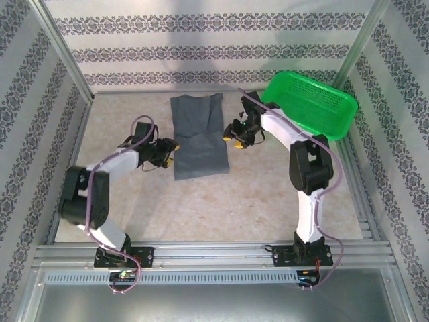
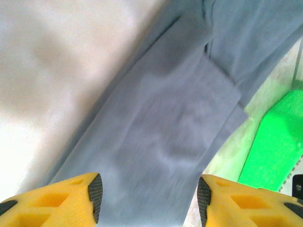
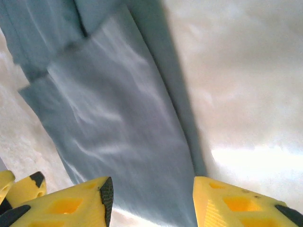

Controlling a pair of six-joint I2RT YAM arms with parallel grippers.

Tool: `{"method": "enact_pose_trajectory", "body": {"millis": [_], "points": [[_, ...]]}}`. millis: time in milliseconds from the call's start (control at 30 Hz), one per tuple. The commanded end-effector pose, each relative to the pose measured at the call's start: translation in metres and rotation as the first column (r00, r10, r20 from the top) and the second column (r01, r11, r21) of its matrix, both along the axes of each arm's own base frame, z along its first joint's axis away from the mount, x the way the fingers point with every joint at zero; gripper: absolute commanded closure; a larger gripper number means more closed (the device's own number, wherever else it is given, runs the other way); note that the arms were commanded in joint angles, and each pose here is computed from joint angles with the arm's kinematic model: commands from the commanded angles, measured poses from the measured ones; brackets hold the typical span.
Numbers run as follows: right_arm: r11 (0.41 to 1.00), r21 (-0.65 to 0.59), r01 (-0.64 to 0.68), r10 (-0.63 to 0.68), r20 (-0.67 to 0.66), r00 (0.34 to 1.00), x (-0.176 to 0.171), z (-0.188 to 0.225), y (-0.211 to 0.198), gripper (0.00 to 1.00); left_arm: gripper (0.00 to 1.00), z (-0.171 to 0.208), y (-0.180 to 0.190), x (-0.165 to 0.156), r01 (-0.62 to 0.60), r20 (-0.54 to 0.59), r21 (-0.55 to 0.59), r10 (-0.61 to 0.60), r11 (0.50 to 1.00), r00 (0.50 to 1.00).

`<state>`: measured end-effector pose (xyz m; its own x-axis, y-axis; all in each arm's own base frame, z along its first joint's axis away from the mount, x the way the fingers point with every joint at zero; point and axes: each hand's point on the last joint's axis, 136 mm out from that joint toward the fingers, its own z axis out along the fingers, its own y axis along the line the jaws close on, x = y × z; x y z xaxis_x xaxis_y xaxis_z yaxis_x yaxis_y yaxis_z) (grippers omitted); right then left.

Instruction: Fold and stack the t-shirts

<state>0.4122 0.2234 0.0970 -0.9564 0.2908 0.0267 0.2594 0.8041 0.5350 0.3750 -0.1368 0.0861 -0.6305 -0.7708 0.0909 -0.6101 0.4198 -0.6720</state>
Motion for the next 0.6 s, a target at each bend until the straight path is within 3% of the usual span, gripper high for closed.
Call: {"method": "enact_pose_trajectory", "body": {"millis": [0, 100, 233, 400, 567], "points": [[0.999, -0.009, -0.042, 0.042, -0.01, 0.999, -0.039, -0.006, 0.002, 0.51, 0.45, -0.024, -0.007, -0.055, 0.02, -0.131, 0.01, -0.019, 1.0, 0.991], [0.998, 0.018, -0.054, 0.055, -0.052, 0.997, -0.069, -0.018, 0.015, 0.5, 0.45, -0.033, -0.018, -0.071, -0.003, -0.159, -0.029, -0.002, 1.0, 0.987], [0.999, 0.026, -0.024, 0.027, -0.107, 0.994, -0.086, -0.037, 0.021, 0.5, 0.45, -0.047, -0.026, -0.064, -0.027, -0.172, -0.054, 0.017, 0.998, 0.985], [0.999, 0.039, 0.013, -0.007, -0.141, 0.99, -0.076, -0.058, 0.027, 0.51, 0.47, -0.062, -0.033, -0.046, -0.025, -0.173, -0.061, 0.014, 0.998, 0.985], [0.999, 0.024, 0.026, -0.021, -0.176, 0.984, -0.066, -0.072, 0.032, 0.59, 0.55, -0.069, -0.035, -0.029, -0.019, -0.157, -0.034, 0.013, 0.999, 0.988]]}}
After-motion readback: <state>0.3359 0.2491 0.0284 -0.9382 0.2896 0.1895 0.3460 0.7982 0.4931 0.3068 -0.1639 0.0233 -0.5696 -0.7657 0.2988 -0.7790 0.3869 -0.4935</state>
